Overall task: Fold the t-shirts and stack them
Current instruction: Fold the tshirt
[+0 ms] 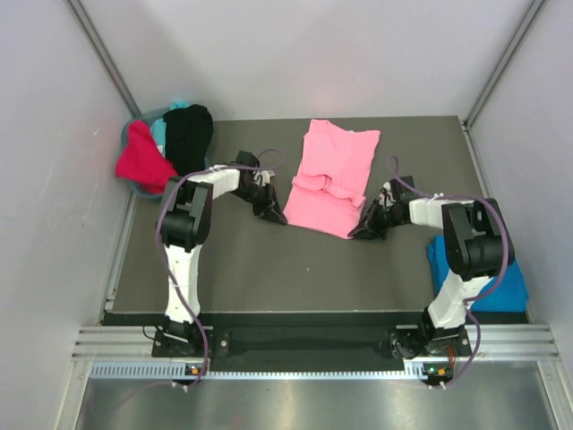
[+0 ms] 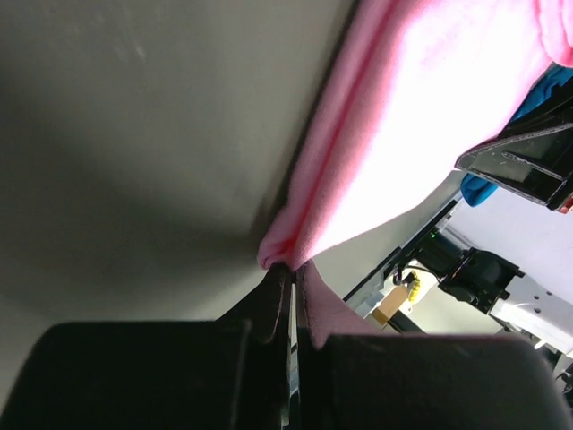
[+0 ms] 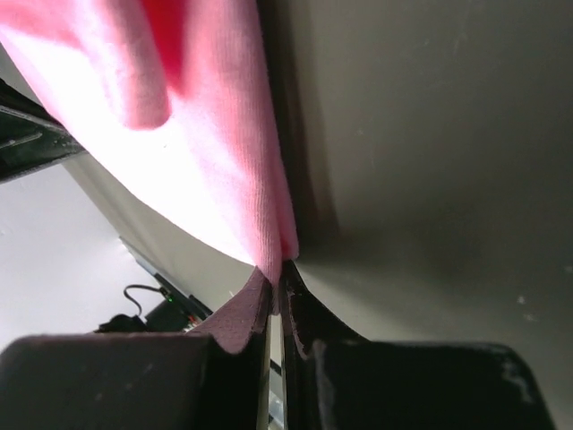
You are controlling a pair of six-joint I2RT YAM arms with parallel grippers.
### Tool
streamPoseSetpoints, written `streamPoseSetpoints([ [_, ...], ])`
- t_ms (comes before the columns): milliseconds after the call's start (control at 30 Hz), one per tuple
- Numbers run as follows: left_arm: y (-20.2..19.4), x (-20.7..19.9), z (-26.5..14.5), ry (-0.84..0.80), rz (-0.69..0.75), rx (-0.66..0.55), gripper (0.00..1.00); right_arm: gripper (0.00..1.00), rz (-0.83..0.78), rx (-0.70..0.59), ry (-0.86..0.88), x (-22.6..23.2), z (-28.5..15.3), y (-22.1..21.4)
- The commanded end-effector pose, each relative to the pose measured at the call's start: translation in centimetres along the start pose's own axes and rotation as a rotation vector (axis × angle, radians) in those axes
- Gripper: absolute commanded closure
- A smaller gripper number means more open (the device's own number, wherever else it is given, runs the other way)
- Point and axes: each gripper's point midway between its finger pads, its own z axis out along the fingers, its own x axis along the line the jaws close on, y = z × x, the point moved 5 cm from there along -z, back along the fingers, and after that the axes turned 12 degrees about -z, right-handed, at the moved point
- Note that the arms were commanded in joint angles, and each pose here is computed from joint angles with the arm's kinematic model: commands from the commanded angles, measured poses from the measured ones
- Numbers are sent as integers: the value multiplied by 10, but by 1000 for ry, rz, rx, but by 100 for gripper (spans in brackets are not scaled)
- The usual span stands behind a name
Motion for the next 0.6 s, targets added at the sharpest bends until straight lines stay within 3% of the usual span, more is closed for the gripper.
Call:
streamPoseSetpoints([
  [0,-5,-29,-27,-57,93,-76,100,100,-115,-63,37,24,-24,16],
  [567,-38,-106,-86,-160,356,-196,100,100,-388,-229,112,80,-111,33],
])
